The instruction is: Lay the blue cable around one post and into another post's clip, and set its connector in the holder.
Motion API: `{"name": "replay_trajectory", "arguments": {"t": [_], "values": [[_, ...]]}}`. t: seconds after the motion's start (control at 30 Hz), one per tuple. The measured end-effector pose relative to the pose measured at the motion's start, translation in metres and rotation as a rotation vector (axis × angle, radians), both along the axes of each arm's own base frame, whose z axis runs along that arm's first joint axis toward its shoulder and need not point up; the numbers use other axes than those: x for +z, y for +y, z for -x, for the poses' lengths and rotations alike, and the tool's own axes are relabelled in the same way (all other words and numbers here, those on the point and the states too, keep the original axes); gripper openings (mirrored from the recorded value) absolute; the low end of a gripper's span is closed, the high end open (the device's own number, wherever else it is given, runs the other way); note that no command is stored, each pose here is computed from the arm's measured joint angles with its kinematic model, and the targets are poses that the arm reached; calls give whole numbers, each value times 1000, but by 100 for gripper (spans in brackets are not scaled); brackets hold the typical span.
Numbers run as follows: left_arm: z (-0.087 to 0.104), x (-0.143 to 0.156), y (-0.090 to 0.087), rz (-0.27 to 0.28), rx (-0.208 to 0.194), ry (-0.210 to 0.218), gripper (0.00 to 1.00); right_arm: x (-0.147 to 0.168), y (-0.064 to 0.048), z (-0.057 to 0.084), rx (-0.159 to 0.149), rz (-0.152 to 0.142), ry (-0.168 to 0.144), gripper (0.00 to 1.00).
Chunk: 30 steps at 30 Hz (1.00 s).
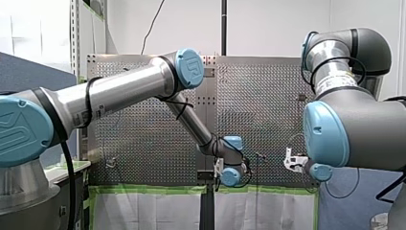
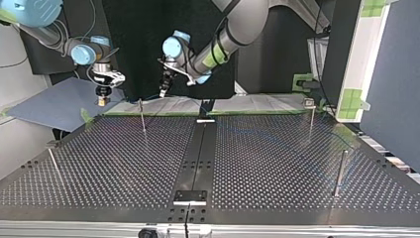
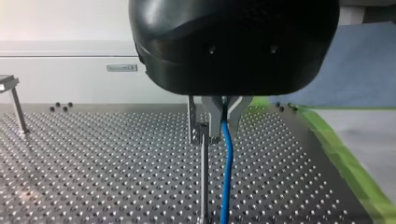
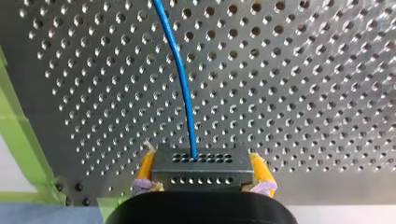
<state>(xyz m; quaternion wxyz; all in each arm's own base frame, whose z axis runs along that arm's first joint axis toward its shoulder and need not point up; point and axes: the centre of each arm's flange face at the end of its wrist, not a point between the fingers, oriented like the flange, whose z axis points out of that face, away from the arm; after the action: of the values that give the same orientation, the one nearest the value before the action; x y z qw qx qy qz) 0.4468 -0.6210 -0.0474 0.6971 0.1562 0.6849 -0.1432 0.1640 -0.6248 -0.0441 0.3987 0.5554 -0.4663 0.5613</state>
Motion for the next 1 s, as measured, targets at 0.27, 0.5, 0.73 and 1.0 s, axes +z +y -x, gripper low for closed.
{"name": "replay_trajectory", "arguments": {"t": [0.27,0.5,0.73,1.0], "values": [[-14,-4,8,2,20,3,1,0,3,-15,46,5,-17,0],[-18,-8,14,-9,31,14,1,-18,10,-15,37,-23,-10,0],[-11,-18,23,-44,41,31,1,-30,14,-8,2,-50,11,0],[15,-38,36,-147,45,54,1,-37,26,0,10,-62,15,0]]}}
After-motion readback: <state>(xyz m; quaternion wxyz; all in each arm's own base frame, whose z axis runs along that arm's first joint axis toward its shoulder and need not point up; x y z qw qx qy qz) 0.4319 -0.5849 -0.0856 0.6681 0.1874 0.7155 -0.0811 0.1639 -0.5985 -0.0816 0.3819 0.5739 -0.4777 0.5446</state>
